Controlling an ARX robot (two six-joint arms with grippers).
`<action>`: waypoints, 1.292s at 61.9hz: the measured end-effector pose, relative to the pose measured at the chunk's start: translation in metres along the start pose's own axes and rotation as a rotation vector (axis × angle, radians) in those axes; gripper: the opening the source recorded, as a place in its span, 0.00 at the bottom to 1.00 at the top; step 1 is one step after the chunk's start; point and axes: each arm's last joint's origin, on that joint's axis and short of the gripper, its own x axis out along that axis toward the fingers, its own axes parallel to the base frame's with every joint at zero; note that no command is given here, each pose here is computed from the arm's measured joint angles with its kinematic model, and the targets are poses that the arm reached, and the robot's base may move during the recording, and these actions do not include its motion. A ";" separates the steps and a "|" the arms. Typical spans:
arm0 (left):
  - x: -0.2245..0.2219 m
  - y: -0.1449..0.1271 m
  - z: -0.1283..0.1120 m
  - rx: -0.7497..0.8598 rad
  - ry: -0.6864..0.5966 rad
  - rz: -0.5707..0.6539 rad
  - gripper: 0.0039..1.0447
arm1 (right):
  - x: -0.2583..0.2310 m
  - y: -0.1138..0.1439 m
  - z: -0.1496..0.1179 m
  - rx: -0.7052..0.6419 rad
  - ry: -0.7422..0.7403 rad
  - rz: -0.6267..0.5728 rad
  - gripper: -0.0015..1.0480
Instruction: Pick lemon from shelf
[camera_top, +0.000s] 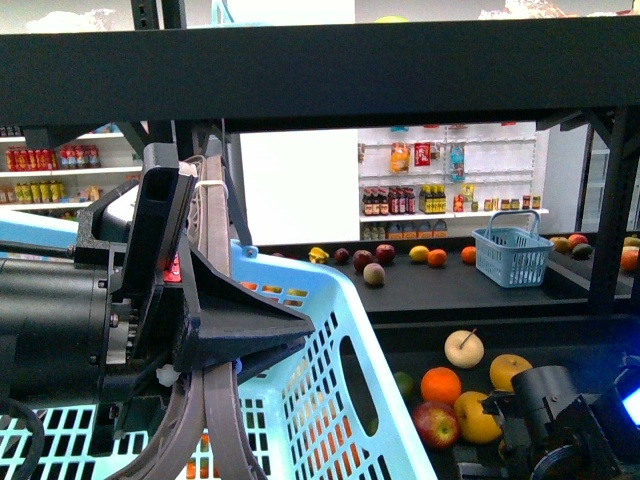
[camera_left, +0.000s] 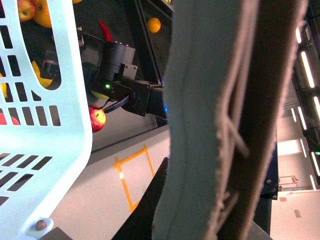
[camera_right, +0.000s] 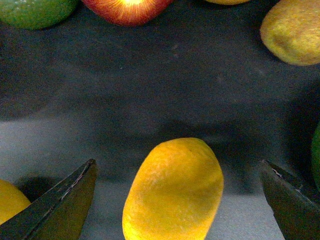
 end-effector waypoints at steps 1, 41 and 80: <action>0.000 0.000 0.000 0.000 0.000 0.000 0.10 | 0.002 0.001 0.000 0.000 0.001 -0.001 0.93; 0.000 0.000 0.000 0.000 0.000 0.000 0.10 | 0.030 0.002 -0.019 0.028 0.030 -0.045 0.69; 0.000 0.000 0.000 0.000 0.000 0.000 0.10 | -0.126 -0.016 0.043 0.042 -0.323 0.120 0.52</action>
